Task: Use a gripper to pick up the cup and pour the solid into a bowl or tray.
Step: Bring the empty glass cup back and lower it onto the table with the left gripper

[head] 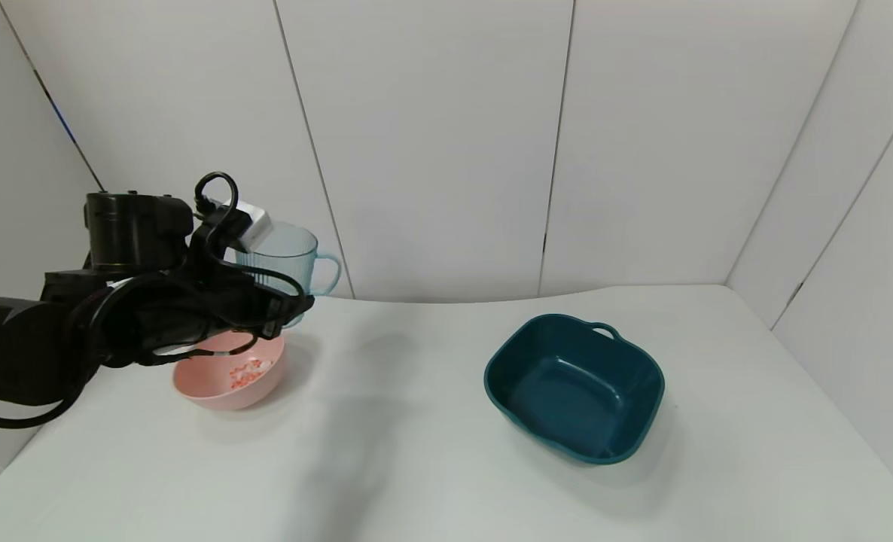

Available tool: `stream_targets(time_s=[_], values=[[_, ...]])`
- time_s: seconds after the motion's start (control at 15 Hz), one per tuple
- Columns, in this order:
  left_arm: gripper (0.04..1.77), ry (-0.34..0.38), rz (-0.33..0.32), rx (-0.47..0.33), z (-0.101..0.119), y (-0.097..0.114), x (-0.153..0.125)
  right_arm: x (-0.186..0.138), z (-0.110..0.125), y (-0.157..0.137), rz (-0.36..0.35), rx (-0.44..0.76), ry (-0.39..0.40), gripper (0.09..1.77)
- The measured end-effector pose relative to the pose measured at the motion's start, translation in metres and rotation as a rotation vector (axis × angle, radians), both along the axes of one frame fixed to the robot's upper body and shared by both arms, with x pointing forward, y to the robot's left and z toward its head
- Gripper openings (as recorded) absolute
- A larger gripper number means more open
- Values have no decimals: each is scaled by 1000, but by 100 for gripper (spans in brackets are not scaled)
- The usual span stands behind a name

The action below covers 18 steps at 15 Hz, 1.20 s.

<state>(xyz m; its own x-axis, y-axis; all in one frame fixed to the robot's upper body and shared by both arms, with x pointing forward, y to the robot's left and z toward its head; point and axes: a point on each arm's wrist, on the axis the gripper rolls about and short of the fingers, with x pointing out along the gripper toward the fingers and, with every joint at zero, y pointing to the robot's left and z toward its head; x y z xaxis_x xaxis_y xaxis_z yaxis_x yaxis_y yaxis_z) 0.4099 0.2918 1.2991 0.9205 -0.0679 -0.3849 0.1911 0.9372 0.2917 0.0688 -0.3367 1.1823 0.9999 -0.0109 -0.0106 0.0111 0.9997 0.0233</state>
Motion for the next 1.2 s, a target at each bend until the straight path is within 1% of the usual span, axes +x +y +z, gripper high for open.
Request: stream_targets(time_s=[0.13, 0.4, 0.73, 0.93, 1.0, 1.2], values=[[125, 4, -14, -109, -2, -18, 3, 0, 0, 0, -1, 0, 0, 171], [125, -68, -39, -243, -8, -43, 17, 0, 0, 0, -1, 0, 0, 171], [125, -59, -68, -325, -33, -70, 31, 0, 0, 0, -1, 0, 0, 171], [125, -95, -94, -370, -50, -82, 41, 0, 0, 0, -1, 0, 0, 171], [125, -92, -97, -383, -58, -86, 44, 0, 0, 0, -1, 0, 0, 171], [125, -57, -109, -380, -77, -97, 52, 0, 0, 0, 0, 0, 1, 171]])
